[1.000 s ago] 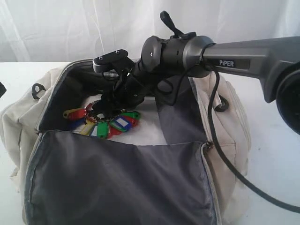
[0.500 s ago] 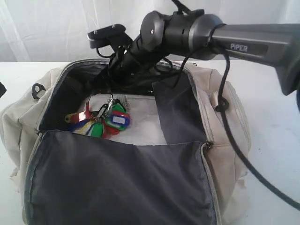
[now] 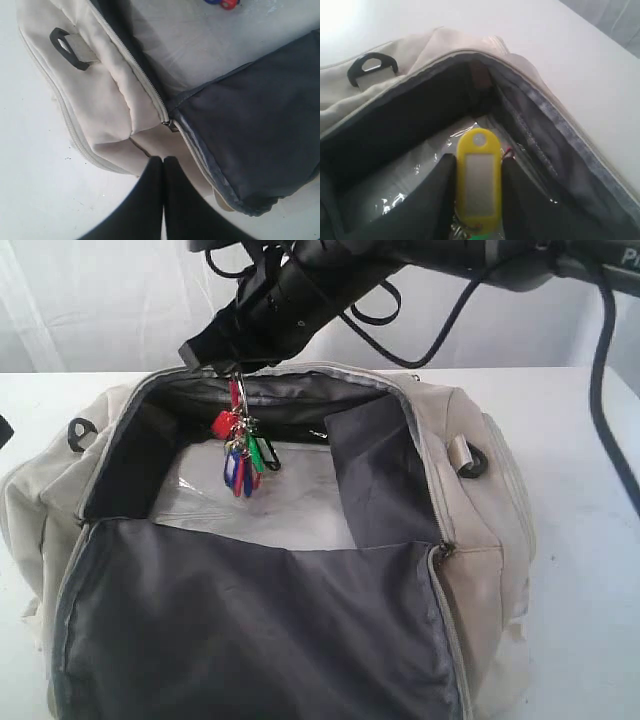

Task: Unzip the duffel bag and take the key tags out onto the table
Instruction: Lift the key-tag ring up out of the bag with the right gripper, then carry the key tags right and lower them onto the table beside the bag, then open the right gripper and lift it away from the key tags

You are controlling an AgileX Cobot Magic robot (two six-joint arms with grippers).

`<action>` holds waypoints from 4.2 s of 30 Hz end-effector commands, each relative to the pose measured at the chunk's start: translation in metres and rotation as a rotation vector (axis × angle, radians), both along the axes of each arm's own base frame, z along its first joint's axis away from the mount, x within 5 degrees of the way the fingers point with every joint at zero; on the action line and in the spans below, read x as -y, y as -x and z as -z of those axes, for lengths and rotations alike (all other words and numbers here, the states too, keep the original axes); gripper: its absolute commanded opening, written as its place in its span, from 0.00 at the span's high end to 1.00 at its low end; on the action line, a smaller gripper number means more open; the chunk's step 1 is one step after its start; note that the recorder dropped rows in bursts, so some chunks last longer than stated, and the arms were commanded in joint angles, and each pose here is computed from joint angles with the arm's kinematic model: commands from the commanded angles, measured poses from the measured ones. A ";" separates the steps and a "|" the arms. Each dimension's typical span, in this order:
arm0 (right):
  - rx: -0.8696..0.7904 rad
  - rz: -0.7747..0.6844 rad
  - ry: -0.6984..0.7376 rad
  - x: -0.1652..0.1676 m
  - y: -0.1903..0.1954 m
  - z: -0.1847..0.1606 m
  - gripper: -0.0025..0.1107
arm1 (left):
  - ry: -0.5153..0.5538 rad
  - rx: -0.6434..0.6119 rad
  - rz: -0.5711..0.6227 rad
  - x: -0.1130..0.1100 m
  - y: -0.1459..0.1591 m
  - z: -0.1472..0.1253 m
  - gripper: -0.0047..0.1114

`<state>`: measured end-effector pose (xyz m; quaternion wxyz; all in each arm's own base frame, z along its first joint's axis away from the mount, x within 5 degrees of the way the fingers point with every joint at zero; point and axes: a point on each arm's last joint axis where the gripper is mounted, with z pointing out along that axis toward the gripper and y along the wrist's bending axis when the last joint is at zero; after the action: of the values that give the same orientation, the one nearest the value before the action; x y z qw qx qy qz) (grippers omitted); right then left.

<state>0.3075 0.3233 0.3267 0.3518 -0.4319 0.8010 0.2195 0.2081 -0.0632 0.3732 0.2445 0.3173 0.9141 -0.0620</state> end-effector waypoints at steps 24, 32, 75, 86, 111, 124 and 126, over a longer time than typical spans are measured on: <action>0.182 0.074 0.094 0.080 0.023 -0.089 0.98 | 0.018 -0.012 0.000 0.001 0.004 0.000 0.96; 0.158 0.169 0.109 0.125 0.031 -0.114 0.98 | 0.018 -0.012 0.000 0.001 0.004 0.000 0.96; -0.022 0.688 0.341 0.259 0.067 0.025 0.98 | 0.038 -0.014 0.007 0.002 0.004 -0.001 0.96; -0.160 0.719 0.386 0.255 0.046 0.082 0.98 | 0.038 -0.014 0.007 0.002 0.004 -0.001 0.96; -0.392 0.765 0.489 0.246 0.021 0.160 0.98 | 0.043 -0.016 0.007 0.003 0.004 -0.001 0.96; -0.339 0.773 0.388 0.239 0.011 0.158 0.98 | 0.054 -0.014 0.028 0.004 0.004 -0.001 0.96; -0.325 0.790 0.338 0.235 0.003 0.149 0.98 | 0.054 -0.014 0.028 0.004 0.004 -0.001 0.96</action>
<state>0.2952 0.0848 0.1676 0.1711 -0.1165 0.9782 -0.0170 0.2070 -0.0674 0.3741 0.2478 0.3214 0.9100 -0.0856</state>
